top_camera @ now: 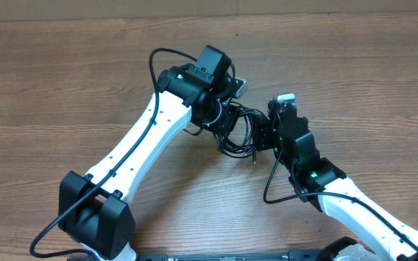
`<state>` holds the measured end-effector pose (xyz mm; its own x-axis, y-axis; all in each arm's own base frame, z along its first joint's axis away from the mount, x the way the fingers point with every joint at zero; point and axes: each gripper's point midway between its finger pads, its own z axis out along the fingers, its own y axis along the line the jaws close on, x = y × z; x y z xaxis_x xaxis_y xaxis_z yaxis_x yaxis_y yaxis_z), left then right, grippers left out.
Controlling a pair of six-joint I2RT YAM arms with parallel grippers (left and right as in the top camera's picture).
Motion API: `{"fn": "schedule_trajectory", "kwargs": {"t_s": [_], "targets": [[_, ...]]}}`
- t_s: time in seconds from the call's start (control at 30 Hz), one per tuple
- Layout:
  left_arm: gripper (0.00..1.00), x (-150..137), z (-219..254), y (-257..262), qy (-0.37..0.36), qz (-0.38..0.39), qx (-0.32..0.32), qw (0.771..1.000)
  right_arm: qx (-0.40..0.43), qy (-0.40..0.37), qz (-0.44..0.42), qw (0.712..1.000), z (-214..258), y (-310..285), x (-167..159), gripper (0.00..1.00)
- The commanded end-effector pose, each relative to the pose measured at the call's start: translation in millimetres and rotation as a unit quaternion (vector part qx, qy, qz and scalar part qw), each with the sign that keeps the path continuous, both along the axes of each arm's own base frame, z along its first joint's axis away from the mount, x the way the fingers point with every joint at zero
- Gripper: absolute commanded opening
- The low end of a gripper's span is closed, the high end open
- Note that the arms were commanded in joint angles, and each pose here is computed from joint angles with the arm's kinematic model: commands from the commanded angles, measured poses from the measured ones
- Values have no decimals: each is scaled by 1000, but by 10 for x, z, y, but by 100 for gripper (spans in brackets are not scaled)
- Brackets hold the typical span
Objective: Untangle cables
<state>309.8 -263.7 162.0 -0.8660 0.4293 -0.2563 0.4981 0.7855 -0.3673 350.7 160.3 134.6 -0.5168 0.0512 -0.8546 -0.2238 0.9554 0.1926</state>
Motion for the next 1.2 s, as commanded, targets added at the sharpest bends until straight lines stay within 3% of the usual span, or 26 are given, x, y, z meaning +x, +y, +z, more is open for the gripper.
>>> {"fn": "schedule_trajectory", "kwargs": {"t_s": [0.0, 0.13, 0.2, 0.27, 0.37, 0.57, 0.73, 0.97, 1.17], "targets": [[4, -158, 37, -97, 10, -60, -25, 998, 15, -34, -6, 999, 200, 30, 97, 46], [4, -192, 26, -75, 16, -63, -20, 998, 12, -51, -1, 999, 268, 44, 124, 43], [4, -207, 9, -43, 15, -70, -11, 997, -29, -63, 3, 998, 261, -13, 141, 17], [4, -185, -19, 12, 10, -66, 6, 998, -41, -66, -29, 997, 262, -145, 180, 4], [4, -117, -59, 100, 1, -43, 34, 999, -43, -69, -51, 995, 291, -252, 212, 4], [4, 171, -147, 512, -33, 110, 145, 983, 2, -102, -82, 991, 627, -401, 197, 4], [4, 275, -142, 679, -47, 191, 176, 965, 16, -108, -124, 986, 805, -705, 117, 4], [4, 411, -105, 837, -63, 313, 187, 929, 29, -59, -221, 973, 681, -1306, -18, 4], [4, 493, -82, 733, -55, 354, 145, 922, 22, 6, -197, 980, 409, -1277, -155, 24]]}}
